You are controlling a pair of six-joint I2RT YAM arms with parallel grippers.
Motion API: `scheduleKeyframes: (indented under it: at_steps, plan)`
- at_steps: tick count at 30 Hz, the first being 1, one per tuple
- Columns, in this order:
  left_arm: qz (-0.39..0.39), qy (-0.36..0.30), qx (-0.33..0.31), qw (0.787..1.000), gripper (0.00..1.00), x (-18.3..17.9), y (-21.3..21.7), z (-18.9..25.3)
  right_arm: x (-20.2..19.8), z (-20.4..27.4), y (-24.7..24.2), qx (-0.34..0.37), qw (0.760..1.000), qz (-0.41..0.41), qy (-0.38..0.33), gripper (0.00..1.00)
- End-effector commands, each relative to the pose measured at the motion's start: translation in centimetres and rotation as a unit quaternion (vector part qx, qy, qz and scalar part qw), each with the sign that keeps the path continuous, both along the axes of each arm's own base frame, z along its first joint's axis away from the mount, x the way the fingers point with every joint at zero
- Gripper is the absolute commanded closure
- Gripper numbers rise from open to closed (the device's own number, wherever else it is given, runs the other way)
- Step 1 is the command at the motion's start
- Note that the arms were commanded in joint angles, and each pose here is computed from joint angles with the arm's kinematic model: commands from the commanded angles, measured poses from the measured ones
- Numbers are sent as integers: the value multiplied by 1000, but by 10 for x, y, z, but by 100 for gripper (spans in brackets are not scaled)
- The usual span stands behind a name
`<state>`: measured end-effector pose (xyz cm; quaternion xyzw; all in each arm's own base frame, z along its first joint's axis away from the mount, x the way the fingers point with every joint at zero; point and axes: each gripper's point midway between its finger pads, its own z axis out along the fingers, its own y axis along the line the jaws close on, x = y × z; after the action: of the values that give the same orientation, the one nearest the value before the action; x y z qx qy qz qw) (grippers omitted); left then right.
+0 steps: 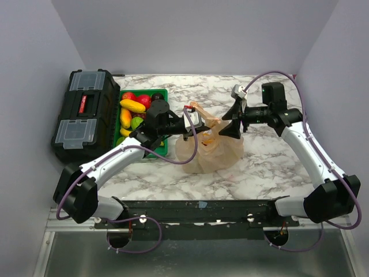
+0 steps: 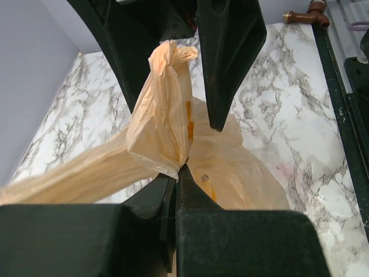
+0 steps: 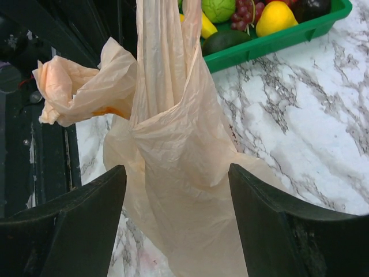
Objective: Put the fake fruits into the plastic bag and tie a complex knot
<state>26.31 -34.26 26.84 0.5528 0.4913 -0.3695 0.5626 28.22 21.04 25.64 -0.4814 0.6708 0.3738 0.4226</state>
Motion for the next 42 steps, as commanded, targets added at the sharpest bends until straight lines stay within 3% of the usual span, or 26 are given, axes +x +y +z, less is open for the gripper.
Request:
scheduleKeyframes:
  at_steps: [1,7,20,28,32,34,37,42]
  plan:
    - [-21,-7,2,1000,100,3,-7,11,1,8,18,36,999,36,-2,25]
    - [-28,0,9,1000,100,5,-9,6,-9,10,25,46,997,62,-7,23]
    - [-50,-3,25,998,100,11,-17,-2,-12,14,32,55,995,79,-12,33]
    - [-57,2,47,997,100,15,-20,-6,-8,15,36,61,996,68,-15,53]
    - [-58,0,54,997,100,14,-18,-8,-8,14,35,57,996,64,-19,76]
    - [-56,2,58,997,92,13,-15,-9,-8,15,34,55,996,65,-22,90]
    - [-50,5,62,997,75,12,-5,-10,-10,13,33,51,996,65,-27,98]
    - [-26,11,62,998,47,8,20,-2,-9,10,30,42,996,61,-39,99]
